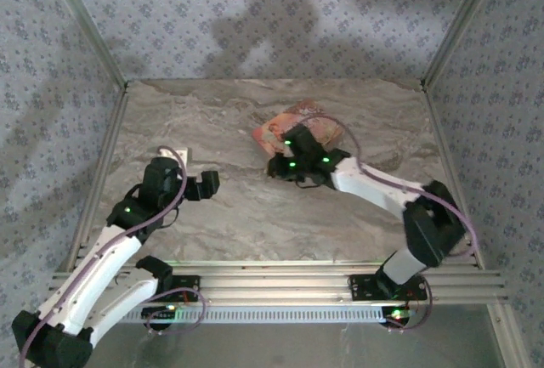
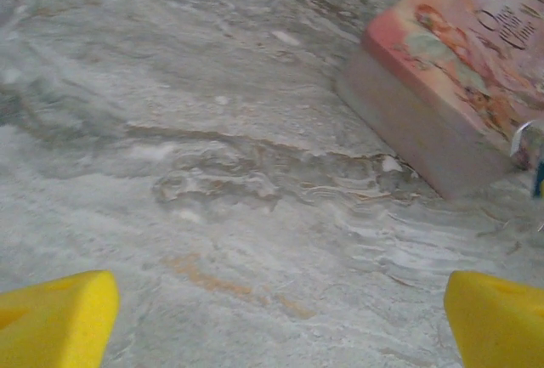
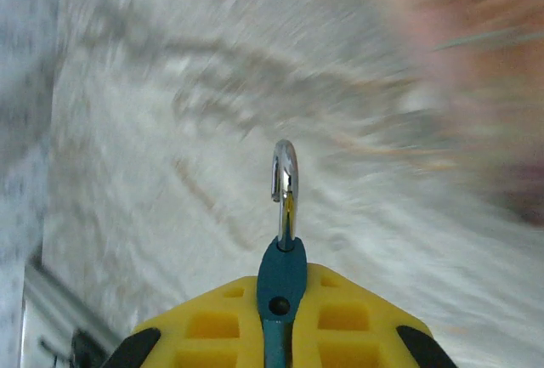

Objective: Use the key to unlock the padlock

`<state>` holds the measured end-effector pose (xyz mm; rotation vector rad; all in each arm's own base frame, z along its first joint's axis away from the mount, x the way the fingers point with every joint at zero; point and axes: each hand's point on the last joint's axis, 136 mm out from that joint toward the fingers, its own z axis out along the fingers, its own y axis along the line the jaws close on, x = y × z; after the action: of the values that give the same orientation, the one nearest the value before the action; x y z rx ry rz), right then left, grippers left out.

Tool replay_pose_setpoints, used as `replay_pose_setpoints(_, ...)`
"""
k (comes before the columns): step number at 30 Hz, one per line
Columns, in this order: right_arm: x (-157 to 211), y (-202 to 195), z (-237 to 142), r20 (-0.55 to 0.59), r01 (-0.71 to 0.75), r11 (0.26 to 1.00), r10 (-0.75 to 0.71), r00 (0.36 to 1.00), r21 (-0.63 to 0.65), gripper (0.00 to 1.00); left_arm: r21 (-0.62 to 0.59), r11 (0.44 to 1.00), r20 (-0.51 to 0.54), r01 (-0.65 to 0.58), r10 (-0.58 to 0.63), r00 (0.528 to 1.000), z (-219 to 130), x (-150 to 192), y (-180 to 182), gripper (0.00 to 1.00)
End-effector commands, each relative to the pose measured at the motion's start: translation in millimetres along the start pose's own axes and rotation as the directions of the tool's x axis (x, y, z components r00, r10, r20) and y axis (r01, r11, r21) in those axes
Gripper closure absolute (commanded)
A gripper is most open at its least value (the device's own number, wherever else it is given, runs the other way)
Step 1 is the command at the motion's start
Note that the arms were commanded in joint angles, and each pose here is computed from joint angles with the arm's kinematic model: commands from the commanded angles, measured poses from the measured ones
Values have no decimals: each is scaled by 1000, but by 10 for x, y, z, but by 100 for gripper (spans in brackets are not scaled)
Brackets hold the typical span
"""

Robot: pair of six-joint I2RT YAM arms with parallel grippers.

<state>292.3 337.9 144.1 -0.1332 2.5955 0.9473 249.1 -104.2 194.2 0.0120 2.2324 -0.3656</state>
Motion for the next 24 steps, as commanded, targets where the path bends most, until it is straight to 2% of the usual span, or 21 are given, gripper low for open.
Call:
replay_pose_setpoints(1, 388, 294, 383, -228, 105, 990, -124, 966, -93, 99, -100, 994, -22, 52, -54, 998, -159, 38, 197, 2)
replay_pose_setpoints(4, 502, 551, 795, -322, 110, 981, -157, 934, -162, 99, -161, 984, -39, 78, -85, 996, -202, 88, 305, 2)
replay_pose_setpoints(7, 553, 754, 1081, -364, 117, 973, -183, 913, -198, 98, -207, 974, -43, 93, -104, 994, -256, 120, 396, 2)
replay_pose_setpoints(11, 573, 775, 1289, -394, 106, 973, -180, 901, -204, 95, -237, 966, -24, 105, -114, 993, -321, 142, 476, 2)
replay_pose_setpoints(14, 538, 672, 1296, -391, 129, 975, -192, 900, -181, 89, -248, 963, -13, 109, -116, 993, -342, 166, 515, 2)
replay_pose_setpoints(19, 433, 555, 1127, -365, 200, 974, -225, 903, -106, 62, -255, 961, -17, 110, -118, 993, -298, 204, 539, 2)
replay_pose_setpoints(24, 243, 634, 725, -302, 284, 957, -288, 909, -57, 51, -248, 964, -13, 93, -100, 995, -281, 166, 521, 2)
